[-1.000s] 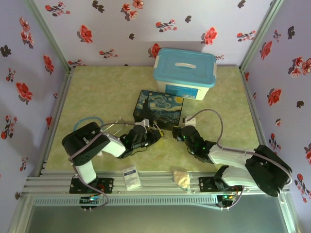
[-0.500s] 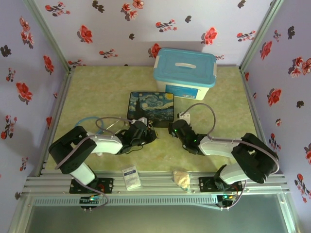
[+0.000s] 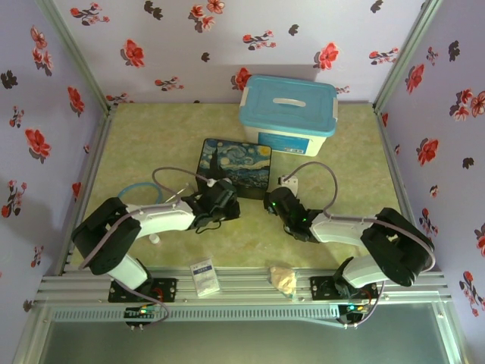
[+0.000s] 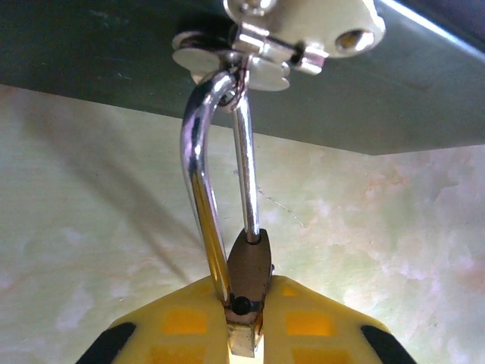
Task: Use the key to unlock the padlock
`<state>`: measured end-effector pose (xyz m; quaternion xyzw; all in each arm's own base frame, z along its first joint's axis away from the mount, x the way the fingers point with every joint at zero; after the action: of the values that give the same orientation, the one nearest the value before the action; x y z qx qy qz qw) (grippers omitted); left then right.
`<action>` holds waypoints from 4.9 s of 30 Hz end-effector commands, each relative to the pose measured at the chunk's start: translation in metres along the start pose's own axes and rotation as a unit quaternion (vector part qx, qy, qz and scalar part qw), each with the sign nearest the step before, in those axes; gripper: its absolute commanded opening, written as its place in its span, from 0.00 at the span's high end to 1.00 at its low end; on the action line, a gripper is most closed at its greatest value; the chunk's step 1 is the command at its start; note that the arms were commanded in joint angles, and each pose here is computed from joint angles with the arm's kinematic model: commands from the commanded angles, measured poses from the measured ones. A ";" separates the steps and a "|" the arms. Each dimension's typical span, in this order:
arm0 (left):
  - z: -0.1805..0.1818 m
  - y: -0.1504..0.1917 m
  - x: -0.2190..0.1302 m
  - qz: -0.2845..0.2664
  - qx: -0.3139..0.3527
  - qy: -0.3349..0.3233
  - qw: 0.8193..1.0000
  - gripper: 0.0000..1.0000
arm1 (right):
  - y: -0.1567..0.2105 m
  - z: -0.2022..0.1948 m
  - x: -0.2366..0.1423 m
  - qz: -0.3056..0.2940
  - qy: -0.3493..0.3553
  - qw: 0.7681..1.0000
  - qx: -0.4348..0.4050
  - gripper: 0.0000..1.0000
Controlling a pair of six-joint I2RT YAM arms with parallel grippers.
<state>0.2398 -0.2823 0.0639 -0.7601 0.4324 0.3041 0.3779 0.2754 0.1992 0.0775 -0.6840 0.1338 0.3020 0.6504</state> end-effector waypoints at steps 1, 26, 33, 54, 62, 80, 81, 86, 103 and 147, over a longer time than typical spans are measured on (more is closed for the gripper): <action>0.022 -0.004 -0.007 -0.016 0.059 -0.079 0.995 0.87 | 0.006 -0.005 0.001 0.003 0.005 1.000 0.017 0.49; 0.025 -0.008 -0.017 -0.013 0.101 -0.134 0.986 0.88 | 0.013 0.001 0.006 0.010 -0.012 1.000 0.024 0.53; 0.028 -0.004 -0.013 -0.013 0.115 -0.160 0.980 0.87 | 0.015 0.001 0.007 0.012 -0.012 1.000 0.022 0.53; 0.023 0.004 -0.014 -0.034 0.139 -0.181 0.973 0.76 | 0.026 -0.004 0.008 0.023 -0.004 0.999 0.025 0.53; 0.020 0.007 -0.016 -0.032 0.149 -0.187 0.971 0.76 | 0.028 -0.004 0.008 0.026 -0.004 0.999 0.024 0.53; -0.016 -0.008 -0.059 -0.048 0.120 -0.068 0.989 0.50 | 0.015 0.008 -0.016 0.014 -0.066 0.997 0.040 0.47; -0.021 -0.013 -0.068 -0.051 0.114 -0.041 0.991 0.42 | 0.012 0.011 -0.020 0.011 -0.078 0.996 0.043 0.46; -0.035 -0.032 -0.107 -0.078 0.082 0.069 0.991 0.01 | 0.003 0.040 -0.035 0.003 -0.143 0.989 0.035 0.41; 0.039 -0.037 -0.116 -0.102 -0.086 0.130 0.982 0.00 | 0.009 0.147 0.023 0.062 -0.270 0.960 0.042 0.39; 0.049 -0.050 -0.120 -0.128 -0.082 0.120 0.981 0.00 | 0.064 0.141 0.028 0.141 -0.205 0.969 0.002 0.67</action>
<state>0.2182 -0.1756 0.1400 -0.8662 0.3561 0.2028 0.2859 0.2437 0.3499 0.0404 -0.5917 0.0447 0.5020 0.6292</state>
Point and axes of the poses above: each hand's point on the last joint's axis, 136 mm out from that joint toward the fingers, its own x axis out along the fingers, its own z axis along the line the jaws close on, y = z × x, the point moved 2 cm from there along -x, back along the fingers, and after that the axes turned 15 degrees about -x, right-handed, at the moved point
